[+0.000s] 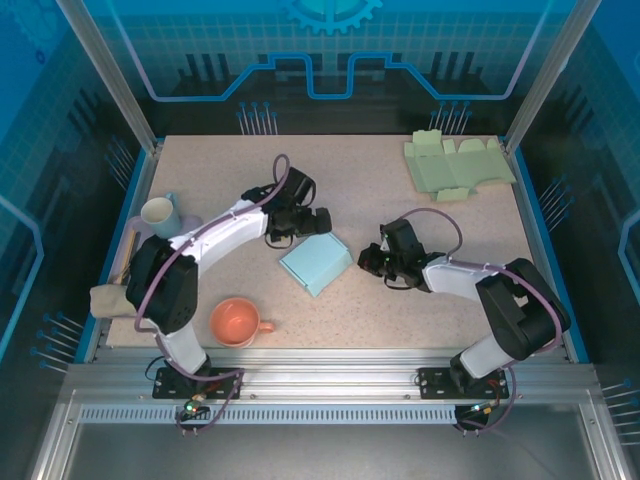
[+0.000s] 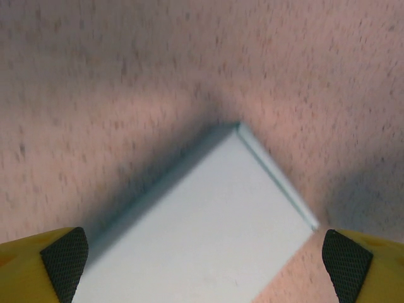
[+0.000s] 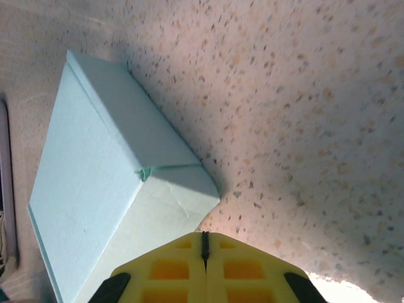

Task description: Fold the paper box

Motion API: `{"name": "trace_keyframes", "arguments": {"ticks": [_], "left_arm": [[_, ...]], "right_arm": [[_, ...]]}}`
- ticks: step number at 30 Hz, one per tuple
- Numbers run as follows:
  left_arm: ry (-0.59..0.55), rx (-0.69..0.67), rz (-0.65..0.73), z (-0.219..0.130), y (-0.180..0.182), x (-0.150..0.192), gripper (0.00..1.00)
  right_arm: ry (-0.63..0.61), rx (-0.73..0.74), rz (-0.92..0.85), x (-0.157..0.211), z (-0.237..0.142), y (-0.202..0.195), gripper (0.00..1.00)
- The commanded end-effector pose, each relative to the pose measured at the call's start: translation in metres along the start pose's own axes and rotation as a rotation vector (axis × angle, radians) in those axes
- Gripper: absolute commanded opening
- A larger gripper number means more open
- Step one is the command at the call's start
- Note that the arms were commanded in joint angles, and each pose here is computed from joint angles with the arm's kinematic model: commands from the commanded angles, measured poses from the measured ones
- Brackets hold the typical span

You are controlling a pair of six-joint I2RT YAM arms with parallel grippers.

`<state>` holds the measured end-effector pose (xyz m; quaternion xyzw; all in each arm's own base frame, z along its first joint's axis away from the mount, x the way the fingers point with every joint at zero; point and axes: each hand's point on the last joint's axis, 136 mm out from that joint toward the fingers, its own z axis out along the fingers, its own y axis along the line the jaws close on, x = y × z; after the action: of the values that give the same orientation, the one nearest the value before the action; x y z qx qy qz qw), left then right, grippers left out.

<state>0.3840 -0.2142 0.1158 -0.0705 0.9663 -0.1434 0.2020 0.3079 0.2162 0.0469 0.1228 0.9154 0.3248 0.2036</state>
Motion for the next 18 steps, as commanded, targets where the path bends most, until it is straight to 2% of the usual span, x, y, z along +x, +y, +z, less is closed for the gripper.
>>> {"name": "trace_keyframes", "arguments": {"ticks": [1,4,9,18], "left_arm": [[-0.021,0.041,0.113,0.016,0.006,-0.023,0.99],[0.002,0.083,0.120,0.030,0.010,-0.027,0.98],[0.031,0.183,0.160,0.044,-0.005,-0.021,0.97],[0.106,0.193,0.144,0.078,-0.003,0.002,0.95]], "right_arm": [[0.073,-0.032,0.042,0.007,0.004,0.005,0.00],[0.085,-0.031,0.054,0.007,0.011,0.003,0.00],[0.113,-0.041,0.077,0.008,0.027,0.000,0.00],[0.124,-0.009,0.138,0.007,0.045,-0.021,0.00]]}}
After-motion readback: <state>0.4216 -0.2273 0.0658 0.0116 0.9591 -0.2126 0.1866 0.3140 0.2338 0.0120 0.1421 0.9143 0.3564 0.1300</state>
